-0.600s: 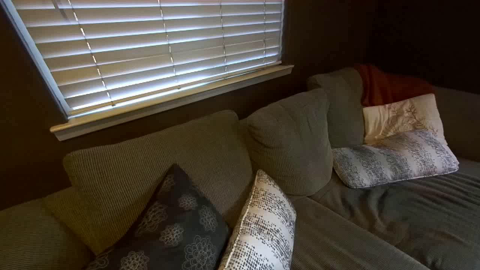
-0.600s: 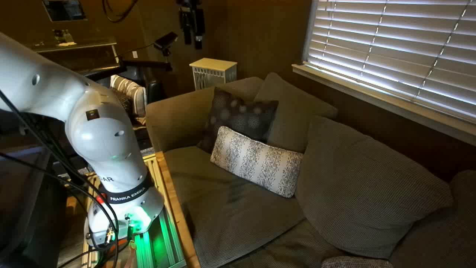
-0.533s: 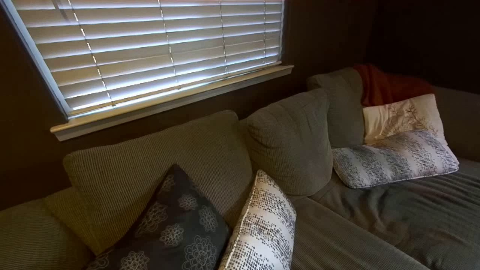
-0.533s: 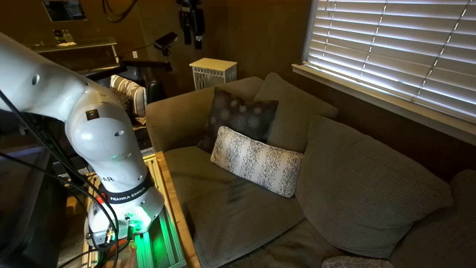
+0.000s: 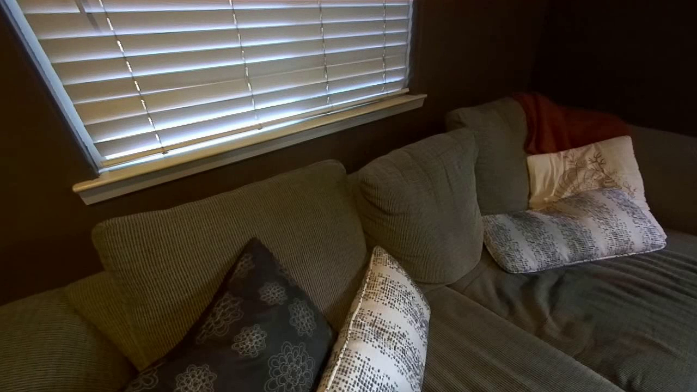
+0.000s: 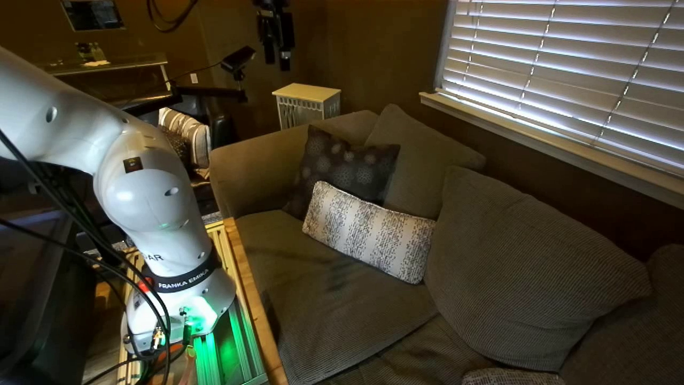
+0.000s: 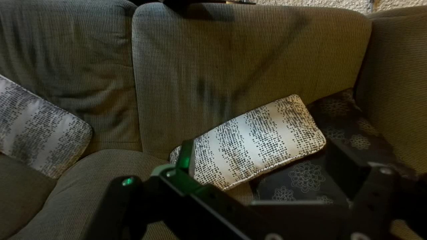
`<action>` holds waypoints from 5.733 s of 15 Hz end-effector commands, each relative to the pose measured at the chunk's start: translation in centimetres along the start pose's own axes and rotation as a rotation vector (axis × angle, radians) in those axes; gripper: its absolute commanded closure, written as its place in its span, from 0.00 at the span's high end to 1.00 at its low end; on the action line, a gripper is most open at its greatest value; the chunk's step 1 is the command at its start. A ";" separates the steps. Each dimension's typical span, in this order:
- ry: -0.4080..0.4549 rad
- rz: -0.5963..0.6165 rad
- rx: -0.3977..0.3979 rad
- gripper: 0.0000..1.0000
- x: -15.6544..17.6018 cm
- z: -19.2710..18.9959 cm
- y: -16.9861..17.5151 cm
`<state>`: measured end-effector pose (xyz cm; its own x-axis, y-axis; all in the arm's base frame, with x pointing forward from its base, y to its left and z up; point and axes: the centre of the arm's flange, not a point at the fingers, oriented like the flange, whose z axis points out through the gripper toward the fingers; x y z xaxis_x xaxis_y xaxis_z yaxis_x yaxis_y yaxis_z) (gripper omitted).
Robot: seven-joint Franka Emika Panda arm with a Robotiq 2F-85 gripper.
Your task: Put the left white pillow on the right white pillow
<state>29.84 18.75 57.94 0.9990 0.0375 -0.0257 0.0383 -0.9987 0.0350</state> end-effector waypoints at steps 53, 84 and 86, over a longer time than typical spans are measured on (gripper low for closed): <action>0.064 0.462 0.203 1.00 40.9 60.3 1.4; 0.137 0.554 0.132 0.04 35.4 50.2 1.9; 0.227 0.559 0.126 0.04 35.0 48.7 2.4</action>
<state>67.14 17.11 1.98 0.8720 -0.4883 0.0334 -0.4826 -0.8693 -0.1070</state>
